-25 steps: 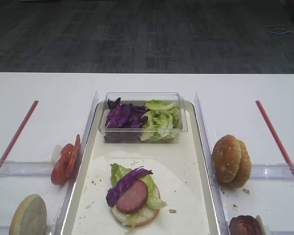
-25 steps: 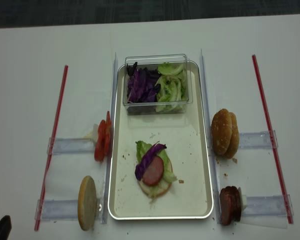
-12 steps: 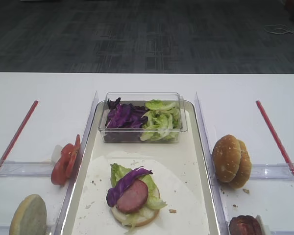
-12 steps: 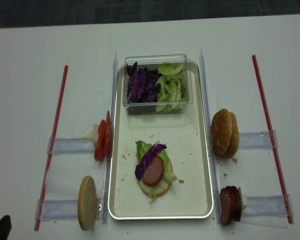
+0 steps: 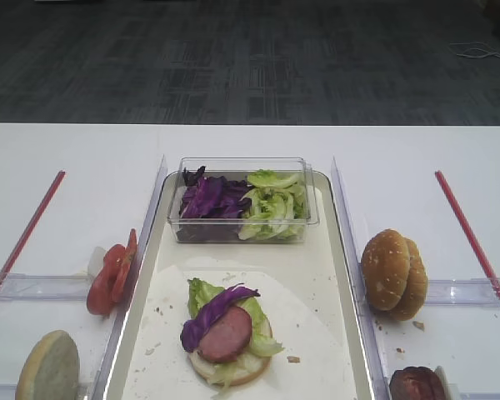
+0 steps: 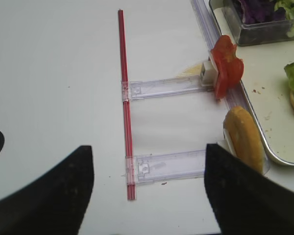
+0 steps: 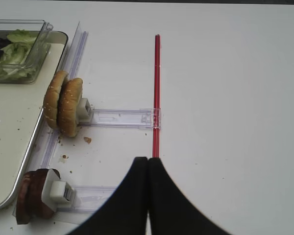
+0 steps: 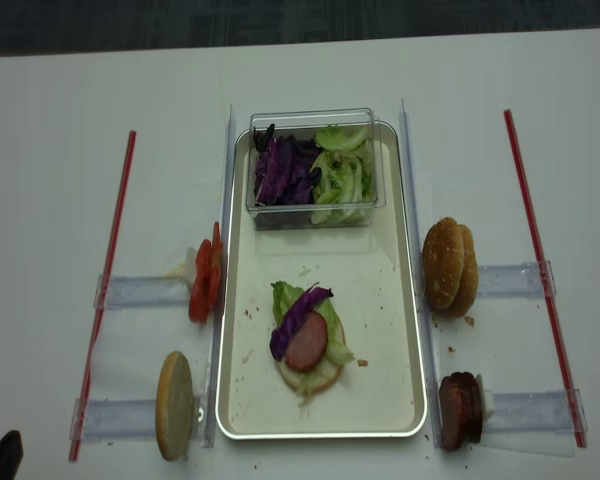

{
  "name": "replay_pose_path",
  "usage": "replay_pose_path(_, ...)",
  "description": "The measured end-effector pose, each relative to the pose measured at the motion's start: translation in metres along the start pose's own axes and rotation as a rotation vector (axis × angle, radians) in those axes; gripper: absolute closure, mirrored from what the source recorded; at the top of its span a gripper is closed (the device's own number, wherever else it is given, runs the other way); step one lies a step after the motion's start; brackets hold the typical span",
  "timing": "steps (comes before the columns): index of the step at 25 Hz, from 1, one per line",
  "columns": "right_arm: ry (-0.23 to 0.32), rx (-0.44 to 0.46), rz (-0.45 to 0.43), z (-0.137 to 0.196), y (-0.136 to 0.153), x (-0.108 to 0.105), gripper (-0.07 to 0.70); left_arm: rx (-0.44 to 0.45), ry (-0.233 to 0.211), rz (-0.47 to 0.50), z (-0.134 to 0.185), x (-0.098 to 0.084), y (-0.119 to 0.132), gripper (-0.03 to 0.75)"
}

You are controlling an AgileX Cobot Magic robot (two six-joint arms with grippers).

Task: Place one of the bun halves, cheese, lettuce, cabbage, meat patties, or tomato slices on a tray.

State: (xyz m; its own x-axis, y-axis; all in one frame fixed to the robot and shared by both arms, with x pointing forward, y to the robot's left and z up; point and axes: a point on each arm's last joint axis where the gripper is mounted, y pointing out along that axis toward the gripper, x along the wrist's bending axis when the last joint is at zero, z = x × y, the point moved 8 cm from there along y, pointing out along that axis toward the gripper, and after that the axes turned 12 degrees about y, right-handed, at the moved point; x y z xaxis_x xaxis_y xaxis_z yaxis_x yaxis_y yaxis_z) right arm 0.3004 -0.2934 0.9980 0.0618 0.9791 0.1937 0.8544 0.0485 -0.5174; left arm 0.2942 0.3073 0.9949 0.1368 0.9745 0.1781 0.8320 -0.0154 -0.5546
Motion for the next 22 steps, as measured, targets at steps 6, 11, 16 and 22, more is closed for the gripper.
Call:
replay_pose_path(6, 0.000, 0.000, 0.000, 0.0000, 0.0000, 0.0000, 0.625, 0.000, 0.000, 0.000, 0.0000, 0.0000, 0.0000, 0.234)
replay_pose_path(11, 0.000, 0.000, 0.000, 0.0000, 0.0000, 0.0000, 0.625, 0.000, 0.000, 0.000, 0.0000, 0.0000, 0.0000, 0.234)
replay_pose_path(16, 0.000, 0.000, 0.000, 0.0000, 0.0000, 0.0000, 0.625, 0.000, 0.000, 0.000, 0.0000, 0.0000, 0.0000, 0.234)
replay_pose_path(22, 0.000, 0.000, 0.000, 0.0000, 0.0000, 0.0000, 0.625, 0.000, 0.000, 0.000, 0.0000, 0.0000, 0.0000, 0.234)
